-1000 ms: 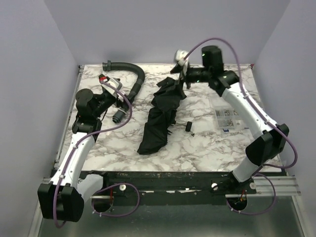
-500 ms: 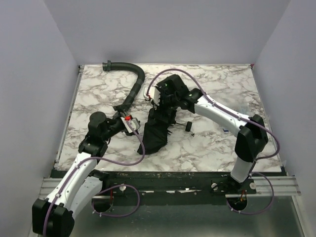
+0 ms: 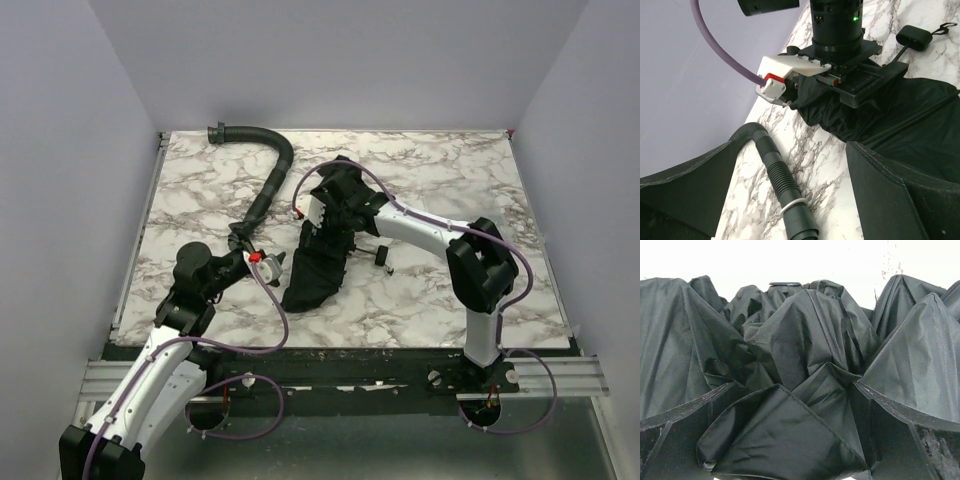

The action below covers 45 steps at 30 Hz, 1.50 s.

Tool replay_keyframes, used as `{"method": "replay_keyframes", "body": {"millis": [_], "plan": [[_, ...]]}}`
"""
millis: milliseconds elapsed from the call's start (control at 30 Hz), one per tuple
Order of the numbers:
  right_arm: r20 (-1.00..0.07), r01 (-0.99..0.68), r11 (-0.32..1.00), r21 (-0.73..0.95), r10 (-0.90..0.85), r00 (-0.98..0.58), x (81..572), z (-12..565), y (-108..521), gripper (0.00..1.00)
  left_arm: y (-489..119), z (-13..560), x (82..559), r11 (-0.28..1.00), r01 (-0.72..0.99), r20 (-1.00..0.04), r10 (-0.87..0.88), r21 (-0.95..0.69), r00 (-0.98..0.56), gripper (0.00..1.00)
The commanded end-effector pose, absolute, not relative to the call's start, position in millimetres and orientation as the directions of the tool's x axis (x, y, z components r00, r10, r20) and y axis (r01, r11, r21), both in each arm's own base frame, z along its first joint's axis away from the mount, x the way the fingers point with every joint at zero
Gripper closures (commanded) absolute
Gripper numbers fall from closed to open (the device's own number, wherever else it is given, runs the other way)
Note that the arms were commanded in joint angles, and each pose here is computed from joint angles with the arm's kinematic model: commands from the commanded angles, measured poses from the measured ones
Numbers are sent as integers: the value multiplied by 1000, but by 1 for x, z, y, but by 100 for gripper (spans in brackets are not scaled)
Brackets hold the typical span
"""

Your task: Put away the umbrella

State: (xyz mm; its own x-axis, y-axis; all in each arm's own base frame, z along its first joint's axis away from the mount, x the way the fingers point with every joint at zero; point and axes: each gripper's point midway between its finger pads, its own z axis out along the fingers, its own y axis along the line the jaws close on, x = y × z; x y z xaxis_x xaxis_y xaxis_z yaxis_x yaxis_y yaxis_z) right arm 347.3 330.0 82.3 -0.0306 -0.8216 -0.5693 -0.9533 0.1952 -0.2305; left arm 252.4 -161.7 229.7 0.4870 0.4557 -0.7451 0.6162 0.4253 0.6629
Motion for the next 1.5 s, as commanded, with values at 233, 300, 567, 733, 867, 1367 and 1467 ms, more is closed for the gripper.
{"method": "replay_keyframes", "body": {"millis": [233, 300, 567, 733, 867, 1367, 1467], "plan": [[-486, -978, 152, -145, -872, -64, 354, 5, 304, 10, -174, 213, 241, 349, 660, -737, 449, 665, 505, 8], [-466, -986, 113, -122, -884, -44, 348, -4, 299, 16, -176, 211, 239, 341, 663, -736, 446, 666, 509, 8], [-523, -987, -156, 28, -844, 119, 317, -1, 261, 51, -213, 191, 209, 165, 724, -718, 394, 670, 574, 11], [-513, -916, -398, 53, -798, 317, 277, 8, 229, 56, -244, 184, 183, 57, 771, -739, 337, 634, 583, 18], [-494, -897, -434, 88, -801, 338, 261, 0, 216, 56, -265, 207, 170, 108, 883, -879, 210, 456, 428, 25], [-653, -927, -373, -47, -691, 311, 256, 90, 248, 21, -266, 186, 261, 629, 730, -904, 100, -267, -416, 23], [-654, -926, -372, -56, -688, 316, 256, 96, 248, 20, -254, 188, 282, 650, 592, -797, -36, -476, -602, 22]]}}
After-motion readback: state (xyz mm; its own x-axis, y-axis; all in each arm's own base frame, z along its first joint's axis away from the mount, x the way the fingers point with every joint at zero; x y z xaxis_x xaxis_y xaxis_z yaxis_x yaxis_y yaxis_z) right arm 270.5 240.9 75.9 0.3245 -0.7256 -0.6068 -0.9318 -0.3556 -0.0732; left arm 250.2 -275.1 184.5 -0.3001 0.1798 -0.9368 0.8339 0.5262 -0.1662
